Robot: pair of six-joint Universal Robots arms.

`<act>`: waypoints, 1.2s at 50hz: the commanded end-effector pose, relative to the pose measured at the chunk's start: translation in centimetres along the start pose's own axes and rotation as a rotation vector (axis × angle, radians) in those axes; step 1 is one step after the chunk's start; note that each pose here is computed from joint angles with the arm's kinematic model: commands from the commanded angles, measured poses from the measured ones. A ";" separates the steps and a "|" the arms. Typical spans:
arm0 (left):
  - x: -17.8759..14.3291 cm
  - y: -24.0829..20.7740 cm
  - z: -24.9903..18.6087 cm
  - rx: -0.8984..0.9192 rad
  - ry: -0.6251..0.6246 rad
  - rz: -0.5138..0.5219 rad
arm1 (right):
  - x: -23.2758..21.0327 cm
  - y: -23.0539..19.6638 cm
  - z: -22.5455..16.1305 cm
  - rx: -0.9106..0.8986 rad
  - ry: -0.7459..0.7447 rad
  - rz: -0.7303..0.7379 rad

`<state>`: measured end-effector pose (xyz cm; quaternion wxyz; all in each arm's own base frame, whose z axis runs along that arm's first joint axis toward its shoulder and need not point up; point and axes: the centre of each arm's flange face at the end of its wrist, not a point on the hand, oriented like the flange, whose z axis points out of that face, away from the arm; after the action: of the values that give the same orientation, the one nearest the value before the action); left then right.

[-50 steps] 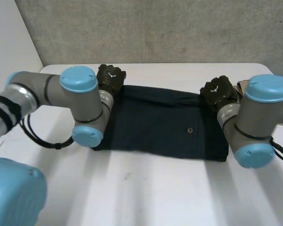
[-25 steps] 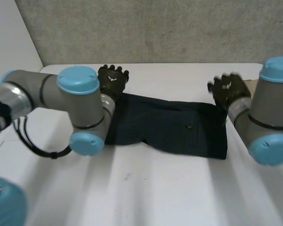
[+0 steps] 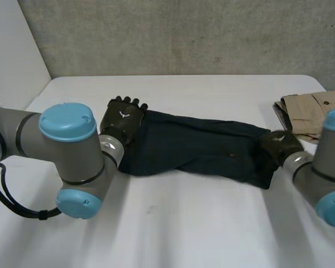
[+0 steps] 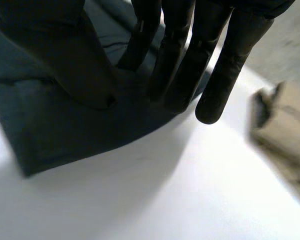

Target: Fold the laundry.

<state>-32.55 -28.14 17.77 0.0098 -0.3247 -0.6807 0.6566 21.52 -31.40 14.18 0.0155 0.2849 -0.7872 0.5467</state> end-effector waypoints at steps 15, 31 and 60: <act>-2.6 -1.6 -2.2 0.019 -0.045 -0.027 | 0.5 -7.4 -2.3 0.118 0.089 -0.438; -2.2 -0.6 -2.5 -0.008 -0.032 -0.042 | 2.6 -0.2 -2.3 -0.026 -0.063 0.220; -2.2 0.0 -2.3 -0.023 -0.032 -0.041 | 1.7 3.0 0.7 -0.032 -0.069 0.232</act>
<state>-29.81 -27.06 19.04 0.0085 -0.3000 -0.6948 0.6536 18.83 -31.77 12.46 -0.0734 0.2066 -0.8248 0.5211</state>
